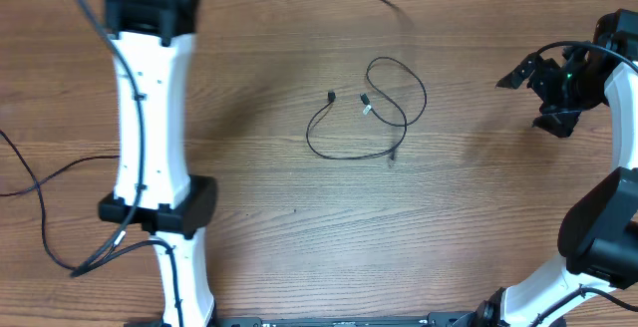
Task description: Untangle cables
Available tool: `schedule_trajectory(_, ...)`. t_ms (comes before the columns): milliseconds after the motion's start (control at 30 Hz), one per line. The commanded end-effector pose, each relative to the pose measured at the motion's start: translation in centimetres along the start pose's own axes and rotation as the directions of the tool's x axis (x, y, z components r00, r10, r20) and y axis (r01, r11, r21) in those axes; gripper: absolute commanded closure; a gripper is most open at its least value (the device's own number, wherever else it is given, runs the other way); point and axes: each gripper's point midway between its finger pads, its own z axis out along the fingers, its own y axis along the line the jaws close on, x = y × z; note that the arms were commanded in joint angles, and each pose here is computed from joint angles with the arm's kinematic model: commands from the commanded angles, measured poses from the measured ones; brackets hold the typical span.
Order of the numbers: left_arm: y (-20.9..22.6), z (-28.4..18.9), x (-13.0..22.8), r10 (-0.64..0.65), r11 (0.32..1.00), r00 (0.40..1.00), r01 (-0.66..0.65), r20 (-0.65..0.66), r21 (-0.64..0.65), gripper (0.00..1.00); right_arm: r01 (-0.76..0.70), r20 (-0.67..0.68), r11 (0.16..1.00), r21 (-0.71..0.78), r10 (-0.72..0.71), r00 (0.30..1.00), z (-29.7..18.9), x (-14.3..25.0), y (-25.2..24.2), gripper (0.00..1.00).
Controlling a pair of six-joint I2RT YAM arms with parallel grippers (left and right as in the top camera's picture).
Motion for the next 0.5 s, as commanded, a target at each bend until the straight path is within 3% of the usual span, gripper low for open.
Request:
schedule_trajectory(0, 5.0, -5.8, -8.1, -0.038, 0.991, 0.974, 0.066, 0.222, -0.119, 0.96, 0.013, 0.059, 0.999, 0.038, -0.016, 0.998, -1.8, -0.5, 0.0, 0.0)
schedule_trajectory(200, 9.7, -14.1, -15.6, -0.055, 0.975, 0.91, 0.138, 0.41, -0.176, 0.96, 0.009, 0.057, 0.998, 0.058, -0.013, 0.998, -1.8, -0.4, -0.4, 0.0)
schedule_trajectory(300, 12.2, -17.9, -17.4, -0.037, 0.957, 0.891, 0.162, 0.453, -0.241, 0.96, 0.007, 0.057, 0.998, 0.056, -0.011, 0.998, -1.7, -0.4, -0.3, 0.0)
schedule_trajectory(467, 16.4, -20.3, -16.2, 0.036, 0.893, 0.915, 0.151, 0.402, -0.424, 0.96, 0.008, 0.057, 0.998, 0.055, -0.011, 0.998, -1.7, -0.4, -0.3, 0.0)
